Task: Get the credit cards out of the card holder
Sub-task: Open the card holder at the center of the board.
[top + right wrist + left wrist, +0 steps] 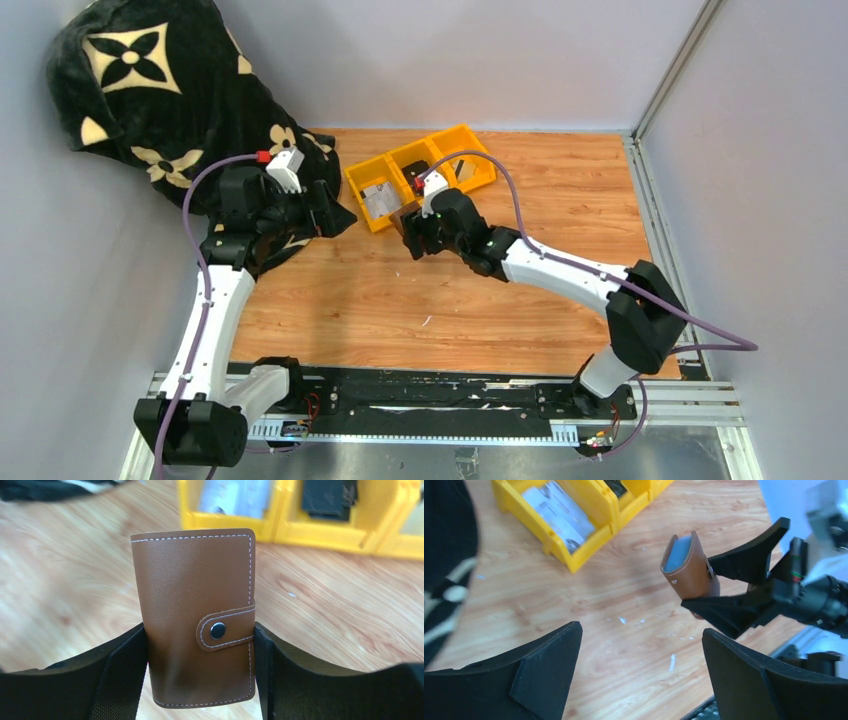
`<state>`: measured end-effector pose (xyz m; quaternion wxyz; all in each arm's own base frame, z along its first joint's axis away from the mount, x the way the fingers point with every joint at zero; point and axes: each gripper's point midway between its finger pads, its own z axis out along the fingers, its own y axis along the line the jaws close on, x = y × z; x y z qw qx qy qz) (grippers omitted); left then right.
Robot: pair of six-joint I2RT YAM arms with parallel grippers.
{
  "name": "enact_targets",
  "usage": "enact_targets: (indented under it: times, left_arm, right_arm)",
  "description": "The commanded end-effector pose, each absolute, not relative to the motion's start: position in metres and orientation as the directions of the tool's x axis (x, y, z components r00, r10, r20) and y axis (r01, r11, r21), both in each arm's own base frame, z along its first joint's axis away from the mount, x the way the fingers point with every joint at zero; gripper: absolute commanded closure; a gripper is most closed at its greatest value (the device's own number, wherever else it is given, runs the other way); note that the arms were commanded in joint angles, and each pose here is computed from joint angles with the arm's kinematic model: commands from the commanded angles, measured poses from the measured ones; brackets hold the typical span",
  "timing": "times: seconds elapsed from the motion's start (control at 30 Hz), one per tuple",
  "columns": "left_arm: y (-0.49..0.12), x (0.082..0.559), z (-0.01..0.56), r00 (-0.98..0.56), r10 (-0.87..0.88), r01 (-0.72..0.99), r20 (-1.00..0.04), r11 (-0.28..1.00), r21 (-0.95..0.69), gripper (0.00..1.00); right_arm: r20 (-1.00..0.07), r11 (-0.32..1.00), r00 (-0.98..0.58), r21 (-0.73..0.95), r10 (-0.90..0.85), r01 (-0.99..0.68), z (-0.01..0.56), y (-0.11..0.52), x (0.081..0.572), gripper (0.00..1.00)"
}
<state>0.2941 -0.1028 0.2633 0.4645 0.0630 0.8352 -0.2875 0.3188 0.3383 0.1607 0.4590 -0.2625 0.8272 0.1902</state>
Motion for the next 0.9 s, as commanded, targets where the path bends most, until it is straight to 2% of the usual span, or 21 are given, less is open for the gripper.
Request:
enact_targets:
  times: [0.0, 0.17, 0.37, 0.63, 0.7, 0.8, 0.87]
  left_arm:
    - [-0.124, 0.287, 0.254, -0.664, -0.289, 0.327, -0.690, 0.718, -0.615, 0.00]
    - [-0.136, 0.281, 0.262, -0.695, -0.356, 0.315, -0.625, 0.631, -0.709, 0.00]
    - [-0.145, 0.269, 0.261, -0.699, -0.348, 0.335, -0.625, 0.612, -0.716, 0.01]
    - [-0.151, 0.260, 0.257, -0.723, -0.323, 0.354, -0.611, 0.586, -0.729, 0.16]
    - [-0.152, 0.259, 0.258, -0.723, -0.318, 0.362, -0.613, 0.581, -0.729, 0.27]
    - [-0.152, 0.260, 0.259, -0.721, -0.311, 0.369, -0.620, 0.585, -0.723, 0.58]
    - [-0.152, 0.260, 0.261, -0.720, -0.302, 0.376, -0.624, 0.586, -0.718, 0.74]
  right_arm:
    - [-0.929, 0.730, -0.357, 0.173, -0.102, -0.661, 0.216, 0.381, 0.298, 0.29]
    - [-0.951, 0.668, -0.299, 0.171, -0.081, -0.724, 0.248, 0.411, 0.272, 0.29]
    - [-0.969, 0.625, -0.244, 0.159, -0.052, -0.764, 0.275, 0.432, 0.256, 0.29]
    - [-0.983, 0.613, -0.181, 0.120, -0.039, -0.781, 0.294, 0.445, 0.246, 0.30]
    - [-0.984, 0.613, -0.172, 0.114, -0.036, -0.782, 0.298, 0.446, 0.245, 0.30]
    - [-0.984, 0.603, -0.173, 0.117, -0.036, -0.789, 0.300, 0.448, 0.242, 0.29]
    - [-0.982, 0.591, -0.183, 0.128, -0.035, -0.796, 0.301, 0.448, 0.239, 0.23]
